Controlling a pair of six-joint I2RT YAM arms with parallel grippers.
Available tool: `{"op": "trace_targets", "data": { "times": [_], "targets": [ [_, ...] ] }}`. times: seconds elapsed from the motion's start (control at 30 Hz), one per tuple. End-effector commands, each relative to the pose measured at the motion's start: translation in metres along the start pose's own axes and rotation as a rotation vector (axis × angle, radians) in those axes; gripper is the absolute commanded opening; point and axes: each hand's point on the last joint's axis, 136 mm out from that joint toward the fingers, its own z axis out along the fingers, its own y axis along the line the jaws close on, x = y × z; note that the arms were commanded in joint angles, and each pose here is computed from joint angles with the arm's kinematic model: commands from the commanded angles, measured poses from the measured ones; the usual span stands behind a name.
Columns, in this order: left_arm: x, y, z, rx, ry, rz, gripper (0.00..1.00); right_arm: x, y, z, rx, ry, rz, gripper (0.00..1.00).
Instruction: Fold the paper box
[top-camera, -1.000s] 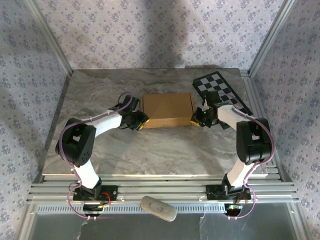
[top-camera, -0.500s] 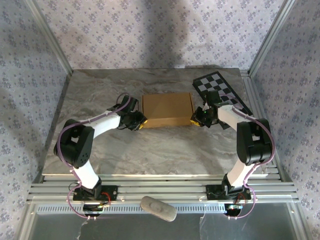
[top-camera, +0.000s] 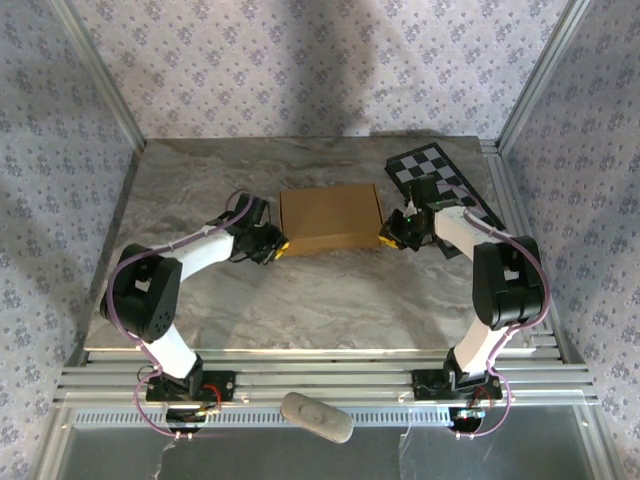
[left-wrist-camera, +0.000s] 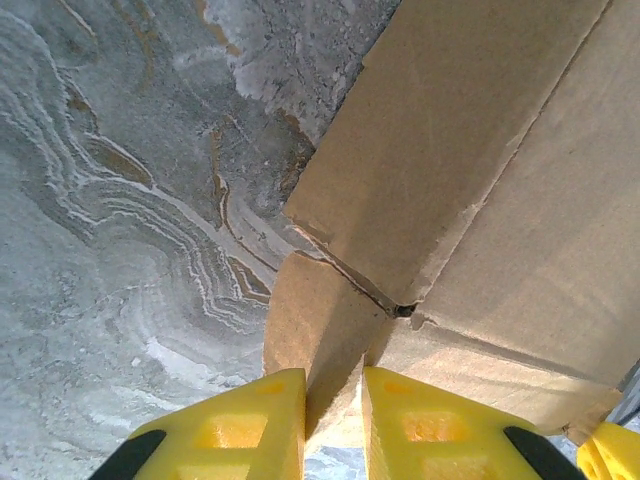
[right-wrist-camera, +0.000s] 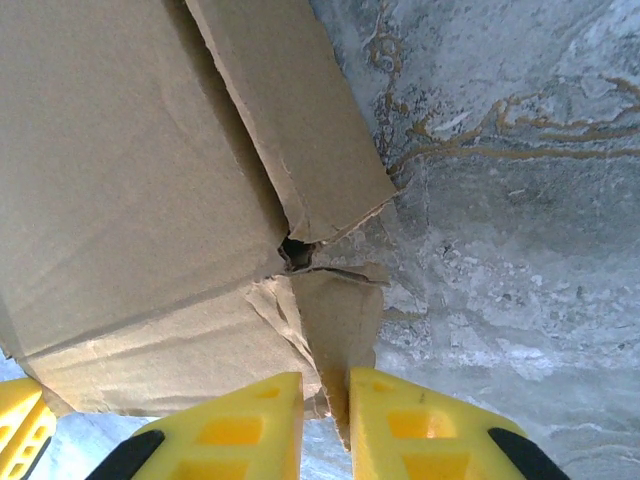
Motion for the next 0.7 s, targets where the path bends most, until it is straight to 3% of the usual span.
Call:
{"op": "trace_targets", "data": {
  "times": [0.0,0.67],
  "targets": [
    [0.003,-0.015,-0.008,0.066,0.022,-0.013,0.2,0.006,0.008,0.002,-0.025,0.045,-0.003,0.2],
    [-0.003,0.003,-0.005,0.013,-0.009,0.017,0.18,0.009,0.004,0.018,-0.047,0.061,-0.058,0.14]
  ]
}}
